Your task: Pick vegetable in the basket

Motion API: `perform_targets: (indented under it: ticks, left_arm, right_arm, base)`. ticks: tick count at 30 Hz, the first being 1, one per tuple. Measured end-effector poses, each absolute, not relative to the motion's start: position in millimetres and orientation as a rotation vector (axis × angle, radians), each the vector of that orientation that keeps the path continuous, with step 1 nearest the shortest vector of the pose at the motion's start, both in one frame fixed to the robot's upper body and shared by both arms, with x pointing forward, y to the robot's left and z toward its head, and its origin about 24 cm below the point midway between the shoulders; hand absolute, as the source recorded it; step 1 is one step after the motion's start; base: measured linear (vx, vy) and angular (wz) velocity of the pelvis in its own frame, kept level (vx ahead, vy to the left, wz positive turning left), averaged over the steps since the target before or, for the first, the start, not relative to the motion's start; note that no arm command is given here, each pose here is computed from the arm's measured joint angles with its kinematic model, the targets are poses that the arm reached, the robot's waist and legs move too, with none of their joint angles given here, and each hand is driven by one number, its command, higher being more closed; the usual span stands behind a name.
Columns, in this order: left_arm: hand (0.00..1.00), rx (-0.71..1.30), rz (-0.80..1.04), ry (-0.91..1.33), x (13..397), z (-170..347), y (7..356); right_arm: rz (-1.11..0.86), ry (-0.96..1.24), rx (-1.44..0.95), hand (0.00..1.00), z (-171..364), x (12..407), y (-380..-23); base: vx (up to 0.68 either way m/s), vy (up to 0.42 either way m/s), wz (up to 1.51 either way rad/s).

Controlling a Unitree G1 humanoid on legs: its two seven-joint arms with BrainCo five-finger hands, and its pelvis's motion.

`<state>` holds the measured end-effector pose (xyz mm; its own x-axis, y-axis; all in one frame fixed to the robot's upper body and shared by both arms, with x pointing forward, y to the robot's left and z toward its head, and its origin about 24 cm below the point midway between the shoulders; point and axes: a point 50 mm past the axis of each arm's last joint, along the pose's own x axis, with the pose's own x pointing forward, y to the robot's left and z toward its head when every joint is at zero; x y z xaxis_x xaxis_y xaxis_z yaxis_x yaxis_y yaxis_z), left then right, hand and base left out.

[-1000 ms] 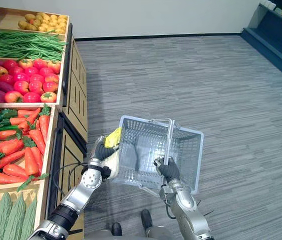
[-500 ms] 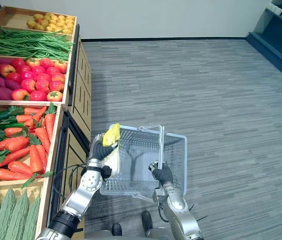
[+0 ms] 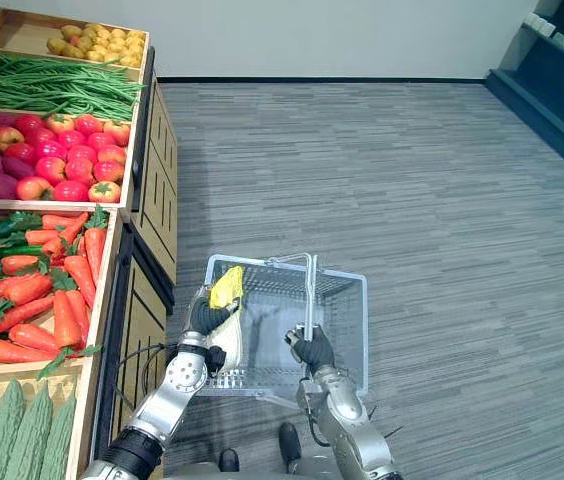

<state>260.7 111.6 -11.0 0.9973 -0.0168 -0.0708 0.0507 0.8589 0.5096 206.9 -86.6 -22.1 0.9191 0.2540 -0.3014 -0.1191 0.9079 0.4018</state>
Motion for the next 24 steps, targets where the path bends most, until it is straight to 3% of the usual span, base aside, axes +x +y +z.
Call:
perform_targets:
  ticks: [5,6,12,24]
  left_arm:
    - [1.00,0.670,-0.113,0.140,263,-30,106]
    - [0.00,0.700,-0.140,0.146,263,-33,104]
    - [0.00,0.822,-0.204,0.143,268,-38,97]
    - [0.00,0.881,-0.201,0.184,272,-44,100]
  right_arm:
    - [0.269,0.345,0.433,1.00,-15,212,-78]
    - [0.291,0.331,0.451,1.00,-10,213,-76]
    - [0.413,0.295,0.456,1.00,2,214,-55]
    - [0.392,0.289,0.405,1.00,1,215,-57]
  base:
    - [0.00,0.000,-0.03]
    - [0.00,0.000,0.00]
    - [0.00,0.005,0.00]
    - [0.00,0.006,0.00]
